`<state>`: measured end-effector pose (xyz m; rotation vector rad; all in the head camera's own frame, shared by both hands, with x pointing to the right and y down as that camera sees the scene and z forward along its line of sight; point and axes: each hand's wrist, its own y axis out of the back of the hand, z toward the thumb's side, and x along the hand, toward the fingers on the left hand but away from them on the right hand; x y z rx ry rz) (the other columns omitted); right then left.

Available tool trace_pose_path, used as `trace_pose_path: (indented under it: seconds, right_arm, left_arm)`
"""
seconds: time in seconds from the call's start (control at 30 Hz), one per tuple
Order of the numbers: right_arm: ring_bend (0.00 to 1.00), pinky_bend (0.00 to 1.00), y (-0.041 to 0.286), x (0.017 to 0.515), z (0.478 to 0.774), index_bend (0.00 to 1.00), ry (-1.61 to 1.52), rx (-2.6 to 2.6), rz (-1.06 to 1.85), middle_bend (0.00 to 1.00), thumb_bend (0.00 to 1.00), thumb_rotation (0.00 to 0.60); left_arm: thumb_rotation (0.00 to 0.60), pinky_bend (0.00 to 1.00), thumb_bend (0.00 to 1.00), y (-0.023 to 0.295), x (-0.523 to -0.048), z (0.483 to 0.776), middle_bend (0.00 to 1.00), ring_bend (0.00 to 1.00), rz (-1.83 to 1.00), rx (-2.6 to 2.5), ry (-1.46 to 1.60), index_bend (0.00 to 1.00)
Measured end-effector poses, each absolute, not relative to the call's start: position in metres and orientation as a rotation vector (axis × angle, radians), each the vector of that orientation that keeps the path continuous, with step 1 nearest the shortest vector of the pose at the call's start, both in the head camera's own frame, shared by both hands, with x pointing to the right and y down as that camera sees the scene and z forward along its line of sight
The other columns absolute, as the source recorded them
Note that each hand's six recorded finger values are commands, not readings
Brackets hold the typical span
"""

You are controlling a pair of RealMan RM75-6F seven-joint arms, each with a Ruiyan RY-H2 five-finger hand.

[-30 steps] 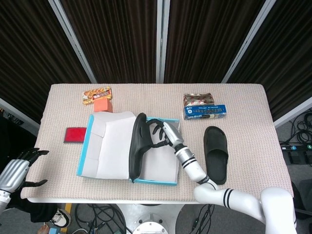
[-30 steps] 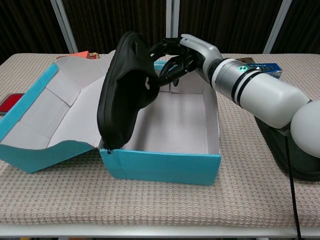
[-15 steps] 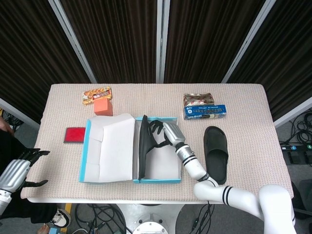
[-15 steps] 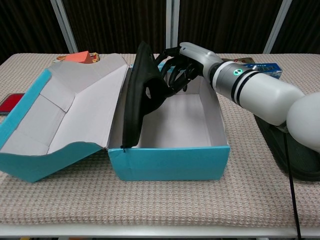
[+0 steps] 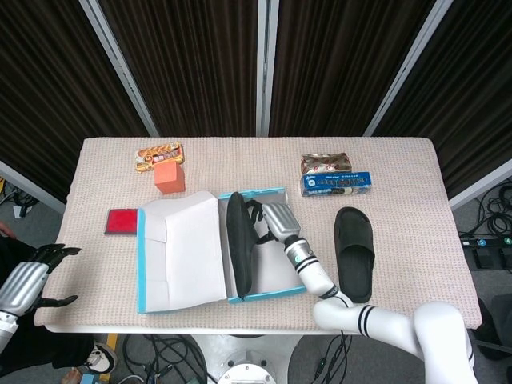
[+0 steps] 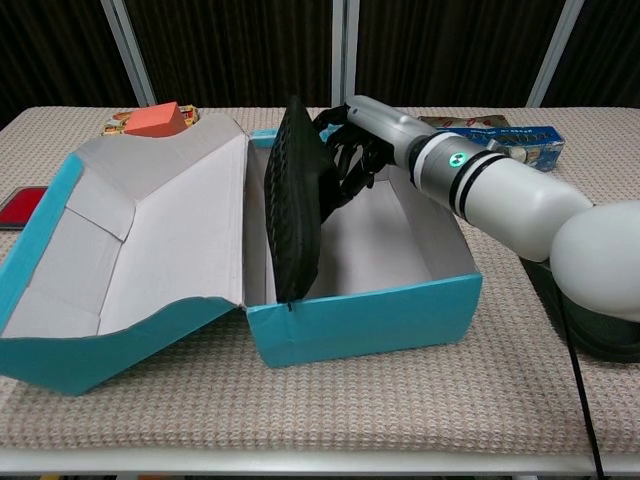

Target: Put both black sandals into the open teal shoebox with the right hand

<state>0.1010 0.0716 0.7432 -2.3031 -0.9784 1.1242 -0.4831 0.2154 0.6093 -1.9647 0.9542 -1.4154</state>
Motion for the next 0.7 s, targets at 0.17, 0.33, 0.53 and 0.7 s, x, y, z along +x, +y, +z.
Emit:
trace_pose_path:
  seconds: [0.17,0.33,0.53,0.7]
  right_arm:
    - [0.46,0.64,0.072,0.093,0.741,0.58,-0.902,-2.234,1.106,0.51,0.29,0.600]
    - [0.46,0.64,0.074,0.085,0.741,0.58,-0.790,-2.130,1.106,0.51,0.29,0.600]
    - [0.46,0.64,0.078,0.075,0.743,0.57,-0.675,-2.028,1.119,0.51,0.29,0.600]
    - [0.46,0.64,0.081,0.069,0.746,0.57,-0.611,-1.966,1.128,0.51,0.29,0.600]
  left_arm:
    - [0.600,0.13,0.02,0.216,-0.484,0.610,0.23,0.11,-1.417,-1.969,0.957,0.19]
    - [0.600,0.13,0.02,0.215,-0.485,0.610,0.23,0.11,-1.415,-1.970,0.966,0.19]
    - [0.600,0.13,0.02,0.216,-0.486,0.610,0.23,0.11,-1.418,-1.972,0.972,0.19]
    - [0.600,0.13,0.02,0.214,-0.485,0.611,0.23,0.11,-1.420,-1.974,0.977,0.19]
